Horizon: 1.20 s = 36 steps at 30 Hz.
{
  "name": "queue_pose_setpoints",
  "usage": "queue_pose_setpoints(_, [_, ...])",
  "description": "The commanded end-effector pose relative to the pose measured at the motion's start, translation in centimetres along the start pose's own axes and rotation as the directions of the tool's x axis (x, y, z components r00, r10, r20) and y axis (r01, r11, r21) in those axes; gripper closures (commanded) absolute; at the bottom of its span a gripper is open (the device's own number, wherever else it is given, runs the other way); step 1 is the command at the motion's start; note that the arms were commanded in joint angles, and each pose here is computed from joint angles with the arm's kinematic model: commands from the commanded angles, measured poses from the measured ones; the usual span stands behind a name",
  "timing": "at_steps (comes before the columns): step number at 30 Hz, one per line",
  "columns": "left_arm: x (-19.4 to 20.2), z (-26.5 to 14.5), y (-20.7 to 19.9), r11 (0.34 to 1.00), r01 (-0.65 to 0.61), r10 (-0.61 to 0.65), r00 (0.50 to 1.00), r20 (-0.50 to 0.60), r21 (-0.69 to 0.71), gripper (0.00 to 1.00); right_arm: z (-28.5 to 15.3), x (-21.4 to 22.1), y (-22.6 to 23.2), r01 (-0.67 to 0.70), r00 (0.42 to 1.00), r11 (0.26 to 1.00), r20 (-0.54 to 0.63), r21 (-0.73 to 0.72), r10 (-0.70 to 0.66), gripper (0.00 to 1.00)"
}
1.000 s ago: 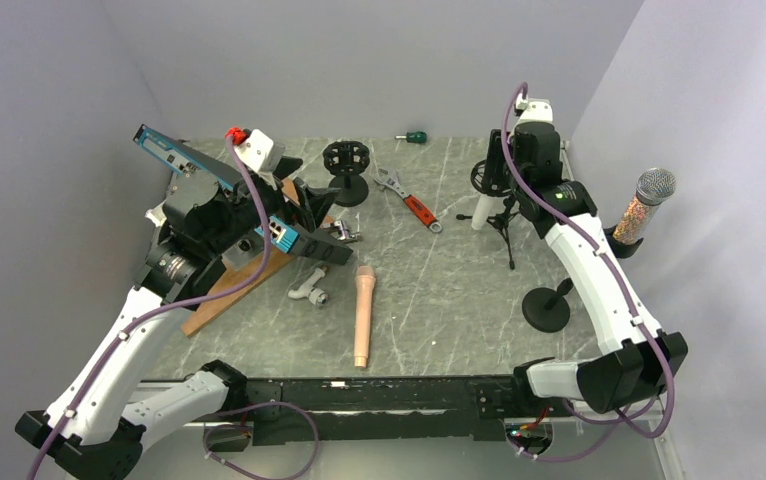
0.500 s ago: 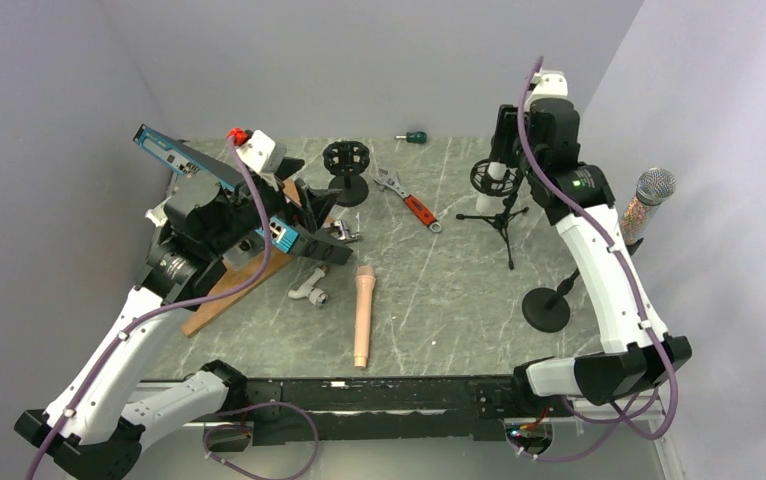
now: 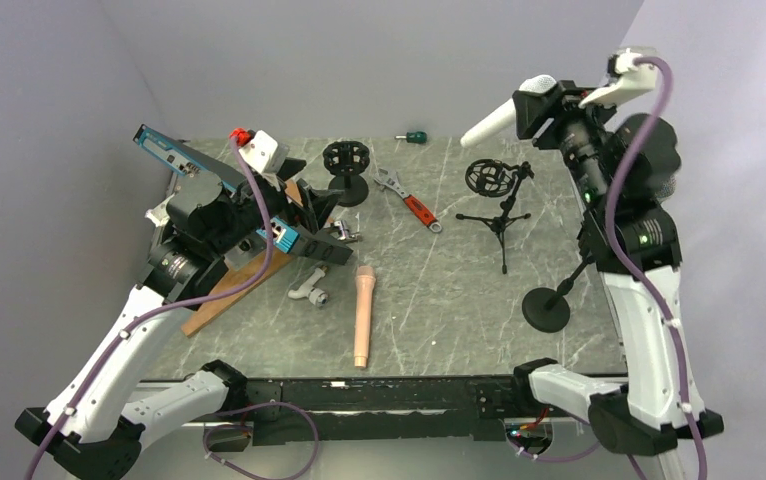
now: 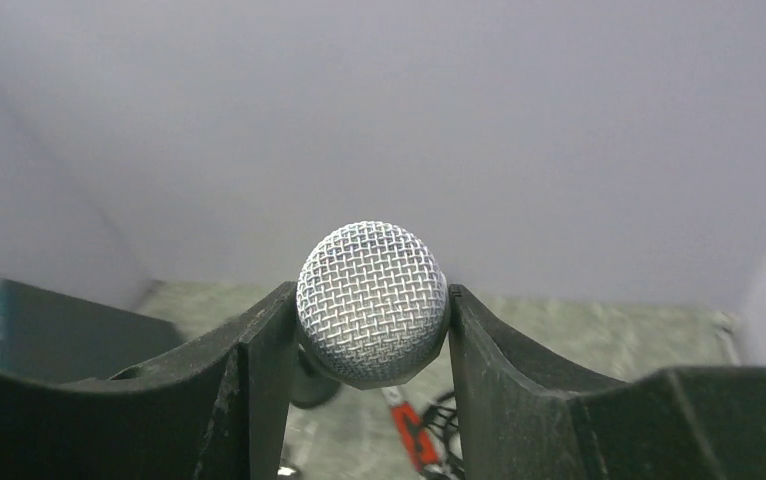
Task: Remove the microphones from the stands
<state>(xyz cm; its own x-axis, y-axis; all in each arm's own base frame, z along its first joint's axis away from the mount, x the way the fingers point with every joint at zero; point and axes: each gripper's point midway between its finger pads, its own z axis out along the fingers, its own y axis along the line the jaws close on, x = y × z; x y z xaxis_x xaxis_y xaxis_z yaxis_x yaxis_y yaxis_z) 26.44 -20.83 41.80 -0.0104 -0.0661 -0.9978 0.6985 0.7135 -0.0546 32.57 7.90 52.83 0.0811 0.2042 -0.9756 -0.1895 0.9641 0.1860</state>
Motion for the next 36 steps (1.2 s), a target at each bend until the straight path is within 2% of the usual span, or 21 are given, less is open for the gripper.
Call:
queue_pose_setpoints(1, [-1.2,0.0,0.1,1.000,-0.031,0.031,0.998,0.047,-0.006,0.01,-1.8,-3.8,5.2,-0.115,0.979,0.954,0.134,-0.277,0.156,1.00])
queue_pose_setpoints(4, [-1.1,0.0,0.1,0.999,-0.032,0.032,0.998,0.046,-0.010,0.01,-1.9,-2.2,7.0,-0.177,0.975,0.911,0.058,-0.372,0.214,1.00])
queue_pose_setpoints(8, [-1.1,-0.1,0.3,0.999,-0.033,0.034,0.998,0.051,-0.026,0.01,-1.3,3.2,8.9,-0.309,0.951,0.846,-0.158,-0.434,0.267,1.00])
queue_pose_setpoints(12, [-1.1,-0.1,0.4,0.999,-0.030,0.032,0.998,0.055,-0.037,0.01,-1.3,10.6,10.8,-0.480,0.853,0.780,-0.420,-0.401,0.309,1.00])
queue_pose_setpoints(15, [-0.9,0.1,0.6,0.999,-0.024,0.027,0.998,0.051,-0.047,0.01,-2.3,16.4,12.2,-0.510,0.783,0.791,-0.564,-0.338,0.263,1.00])
queue_pose_setpoints(19, [-0.6,0.2,0.7,0.998,-0.022,0.024,0.999,0.044,-0.051,0.01,-4.8,23.5,12.9,-0.465,0.696,0.847,-0.698,-0.258,0.169,1.00])
queue_pose_setpoints(24, [-0.4,0.5,0.7,0.999,-0.019,0.021,0.999,0.038,-0.049,0.01,-8.5,30.6,12.3,-0.384,0.588,0.909,-0.802,-0.162,0.105,1.00])
queue_pose_setpoints(28, [-0.2,0.7,0.7,0.999,-0.017,0.018,0.999,0.032,-0.045,0.01,-9.9,33.5,12.1,-0.350,0.542,0.930,-0.835,-0.117,0.099,1.00])
queue_pose_setpoints(33, [0.1,0.8,0.7,0.999,-0.018,0.020,0.999,0.026,-0.048,0.01,-9.4,35.4,11.9,-0.256,0.540,0.963,-0.839,-0.088,0.067,1.00])
queue_pose_setpoints(36, [0.0,0.8,0.7,0.998,-0.023,0.024,0.999,0.027,-0.050,0.01,-8.5,36.2,12.3,-0.247,0.530,0.965,-0.845,-0.081,0.065,1.00])
